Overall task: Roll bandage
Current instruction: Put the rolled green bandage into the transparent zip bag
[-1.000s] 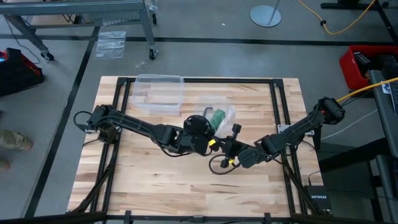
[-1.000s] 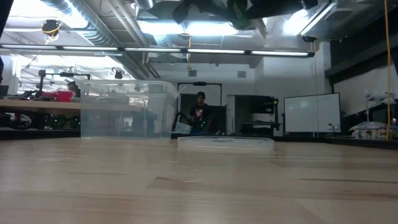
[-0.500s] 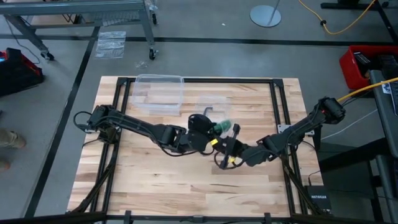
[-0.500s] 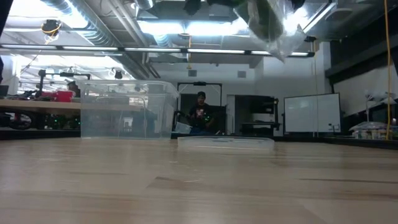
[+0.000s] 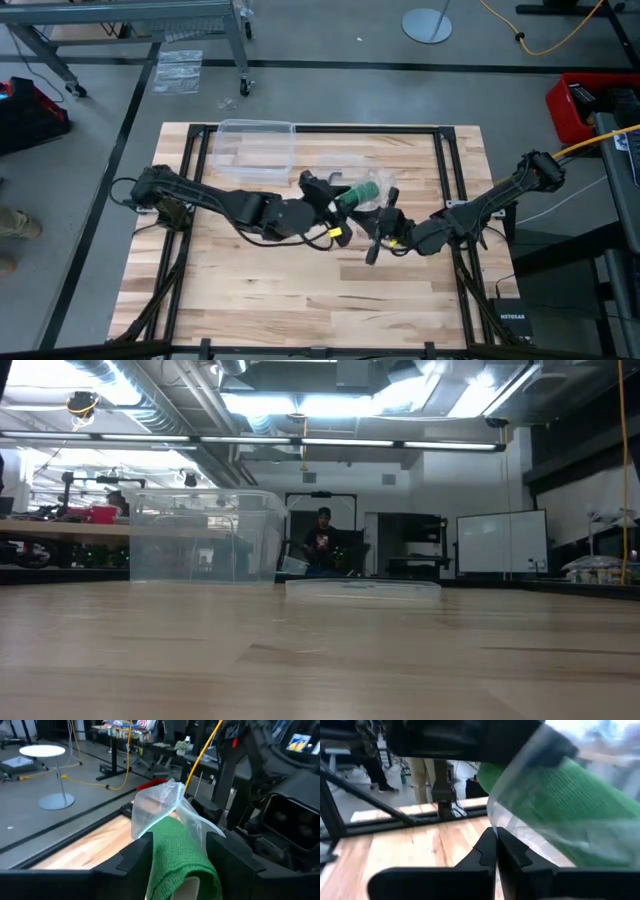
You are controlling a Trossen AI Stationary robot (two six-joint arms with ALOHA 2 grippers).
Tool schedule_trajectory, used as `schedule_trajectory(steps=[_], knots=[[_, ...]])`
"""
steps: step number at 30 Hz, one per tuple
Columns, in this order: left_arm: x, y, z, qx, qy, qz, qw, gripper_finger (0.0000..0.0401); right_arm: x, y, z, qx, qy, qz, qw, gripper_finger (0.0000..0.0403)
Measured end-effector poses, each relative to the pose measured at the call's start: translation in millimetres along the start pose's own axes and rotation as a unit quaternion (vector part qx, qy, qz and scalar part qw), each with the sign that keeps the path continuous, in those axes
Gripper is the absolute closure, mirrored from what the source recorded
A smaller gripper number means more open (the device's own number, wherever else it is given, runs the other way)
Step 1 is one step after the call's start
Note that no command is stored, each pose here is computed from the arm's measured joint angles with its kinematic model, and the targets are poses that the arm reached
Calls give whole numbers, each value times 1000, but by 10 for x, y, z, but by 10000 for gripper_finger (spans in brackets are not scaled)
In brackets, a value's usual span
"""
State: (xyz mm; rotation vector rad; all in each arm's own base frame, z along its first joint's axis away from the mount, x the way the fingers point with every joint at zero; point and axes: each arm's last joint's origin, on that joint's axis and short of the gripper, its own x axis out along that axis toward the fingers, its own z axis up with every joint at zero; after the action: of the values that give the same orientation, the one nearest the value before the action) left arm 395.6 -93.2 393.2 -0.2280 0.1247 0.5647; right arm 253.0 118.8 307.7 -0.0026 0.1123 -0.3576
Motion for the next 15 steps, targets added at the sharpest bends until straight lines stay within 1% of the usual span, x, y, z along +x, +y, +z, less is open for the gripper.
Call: schedule_trajectory(steps=[3,6,8,15], knots=[[-61,34,84,-6,-7,-4,1000,224,-28,-17,68,18,-14,19,1000,398],[-87,50,124,-27,-10,-5,1000,224,-48,-23,124,35,-27,42,998,398],[-89,48,125,-41,-9,-9,999,224,-49,-20,143,43,-34,46,997,398],[-64,13,89,-50,20,-66,996,224,-49,-16,149,46,-37,51,997,398]])
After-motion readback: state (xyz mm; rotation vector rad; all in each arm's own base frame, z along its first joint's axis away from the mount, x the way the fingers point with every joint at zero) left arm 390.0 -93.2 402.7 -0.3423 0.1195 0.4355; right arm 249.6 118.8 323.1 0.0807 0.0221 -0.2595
